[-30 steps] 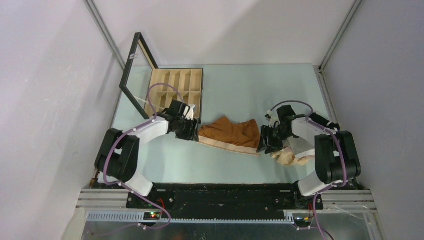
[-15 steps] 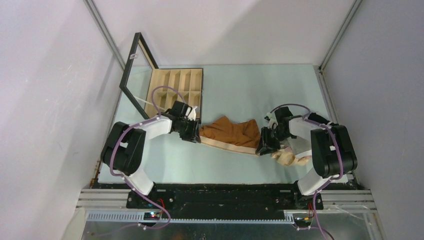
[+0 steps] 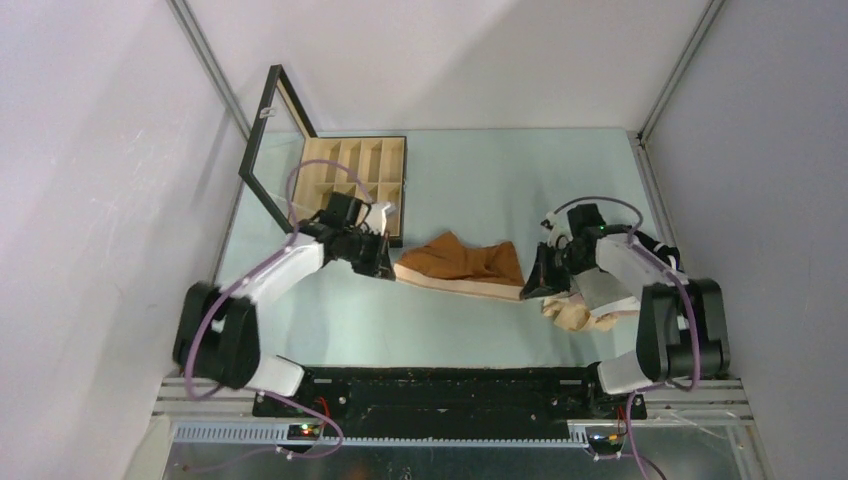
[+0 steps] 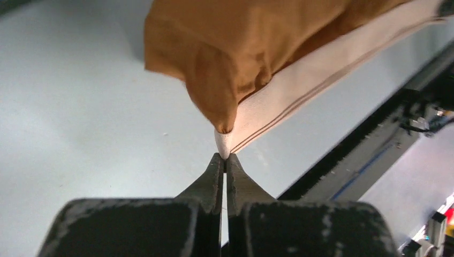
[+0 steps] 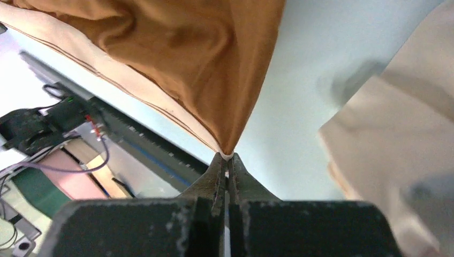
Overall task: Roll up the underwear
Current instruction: Flatten out the underwear at the center of the board.
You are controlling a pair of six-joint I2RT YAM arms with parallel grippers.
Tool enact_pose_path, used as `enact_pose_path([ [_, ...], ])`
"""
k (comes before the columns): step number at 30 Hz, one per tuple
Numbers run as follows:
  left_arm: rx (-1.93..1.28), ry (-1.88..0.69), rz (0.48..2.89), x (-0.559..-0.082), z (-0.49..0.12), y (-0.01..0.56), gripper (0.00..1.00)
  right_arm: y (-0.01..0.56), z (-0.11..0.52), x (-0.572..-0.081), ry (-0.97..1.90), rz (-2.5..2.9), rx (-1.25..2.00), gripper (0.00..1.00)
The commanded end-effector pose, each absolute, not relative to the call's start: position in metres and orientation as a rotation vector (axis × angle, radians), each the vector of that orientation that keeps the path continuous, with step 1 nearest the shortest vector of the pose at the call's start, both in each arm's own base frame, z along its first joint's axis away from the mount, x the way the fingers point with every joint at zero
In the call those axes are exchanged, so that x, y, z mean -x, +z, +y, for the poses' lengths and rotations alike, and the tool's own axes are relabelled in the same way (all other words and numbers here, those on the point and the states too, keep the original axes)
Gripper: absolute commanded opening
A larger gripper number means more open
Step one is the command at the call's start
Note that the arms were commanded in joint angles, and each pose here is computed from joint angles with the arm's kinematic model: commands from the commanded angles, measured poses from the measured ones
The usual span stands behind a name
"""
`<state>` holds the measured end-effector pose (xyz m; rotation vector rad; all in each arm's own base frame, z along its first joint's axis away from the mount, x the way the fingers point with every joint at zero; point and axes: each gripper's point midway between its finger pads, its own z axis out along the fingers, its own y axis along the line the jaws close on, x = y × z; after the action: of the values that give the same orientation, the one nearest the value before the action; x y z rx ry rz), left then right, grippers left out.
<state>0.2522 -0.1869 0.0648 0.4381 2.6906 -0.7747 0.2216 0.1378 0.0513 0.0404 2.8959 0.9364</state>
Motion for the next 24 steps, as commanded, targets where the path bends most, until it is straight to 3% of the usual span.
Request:
enact_pose_path([
  [1, -0.704, -0.911, 2.391, -0.234, -0.195, 0.156, 0.00, 0.121, 0.151, -0.202, 1.187, 2.791, 0.052, 0.00],
  [13, -0.932, -0.966, 2.151, -0.167, -0.187, 0.217, 0.00, 0.216, 0.188, -0.131, 1.564, 2.490, 0.353, 0.00],
  [24, -0.883, -1.013, 2.236, -0.138, -0.178, 0.215, 0.00, 0.224, 0.186, -0.105, 1.632, 2.466, 0.290, 0.00],
])
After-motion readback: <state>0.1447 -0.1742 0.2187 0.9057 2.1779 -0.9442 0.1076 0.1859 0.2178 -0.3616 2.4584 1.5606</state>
